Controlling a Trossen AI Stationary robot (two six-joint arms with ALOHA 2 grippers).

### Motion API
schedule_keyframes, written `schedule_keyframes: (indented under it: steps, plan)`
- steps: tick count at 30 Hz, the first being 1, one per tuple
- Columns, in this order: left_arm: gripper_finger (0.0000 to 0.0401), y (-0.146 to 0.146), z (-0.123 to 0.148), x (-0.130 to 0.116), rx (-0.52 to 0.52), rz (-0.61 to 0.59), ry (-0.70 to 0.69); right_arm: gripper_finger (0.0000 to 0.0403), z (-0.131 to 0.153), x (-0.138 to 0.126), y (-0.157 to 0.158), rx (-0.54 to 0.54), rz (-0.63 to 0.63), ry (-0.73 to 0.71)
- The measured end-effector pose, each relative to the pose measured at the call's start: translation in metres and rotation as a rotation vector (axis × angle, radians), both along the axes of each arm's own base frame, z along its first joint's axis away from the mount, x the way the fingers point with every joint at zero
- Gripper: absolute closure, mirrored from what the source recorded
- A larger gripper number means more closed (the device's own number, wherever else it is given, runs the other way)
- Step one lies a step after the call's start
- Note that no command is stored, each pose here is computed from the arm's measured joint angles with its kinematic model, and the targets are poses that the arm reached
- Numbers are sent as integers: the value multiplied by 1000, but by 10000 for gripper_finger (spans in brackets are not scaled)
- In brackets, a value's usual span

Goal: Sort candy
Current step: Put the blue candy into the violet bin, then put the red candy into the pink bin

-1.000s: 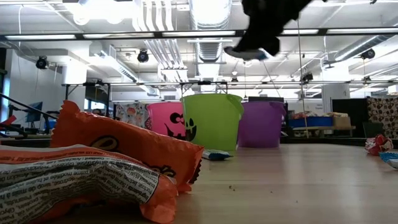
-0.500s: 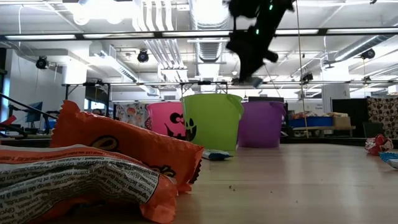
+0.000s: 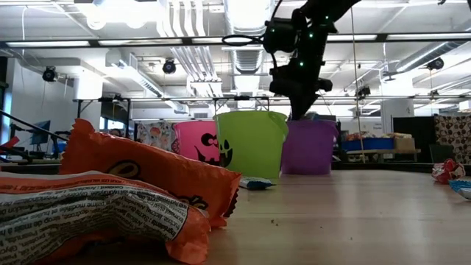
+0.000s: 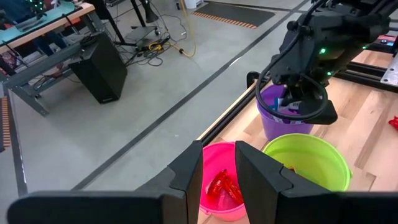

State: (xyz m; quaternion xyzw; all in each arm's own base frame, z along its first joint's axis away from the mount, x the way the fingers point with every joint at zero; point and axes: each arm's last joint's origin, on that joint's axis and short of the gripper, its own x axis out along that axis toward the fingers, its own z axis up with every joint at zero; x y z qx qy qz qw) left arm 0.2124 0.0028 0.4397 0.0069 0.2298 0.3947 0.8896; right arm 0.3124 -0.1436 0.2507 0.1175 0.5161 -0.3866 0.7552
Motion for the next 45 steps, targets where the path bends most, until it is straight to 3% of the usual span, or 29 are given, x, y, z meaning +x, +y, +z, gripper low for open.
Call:
schedule_keyframes:
  steps: [12,23,35,42,45]
  plan:
    - [323,0,-1,1,-29,15,-29,311,3,-1,1,5,1,-13]
    - [323,-2,-18,3,-289,128,-94,296,41,-21,10,-14,34,-86]
    - [323,-11,-66,29,-628,285,165,296,94,-54,30,76,92,-342]
    - [324,-15,-96,38,-702,321,277,296,112,-68,43,123,135,-440]
    - [324,-14,-112,33,-724,348,256,299,117,-72,48,118,147,-458]
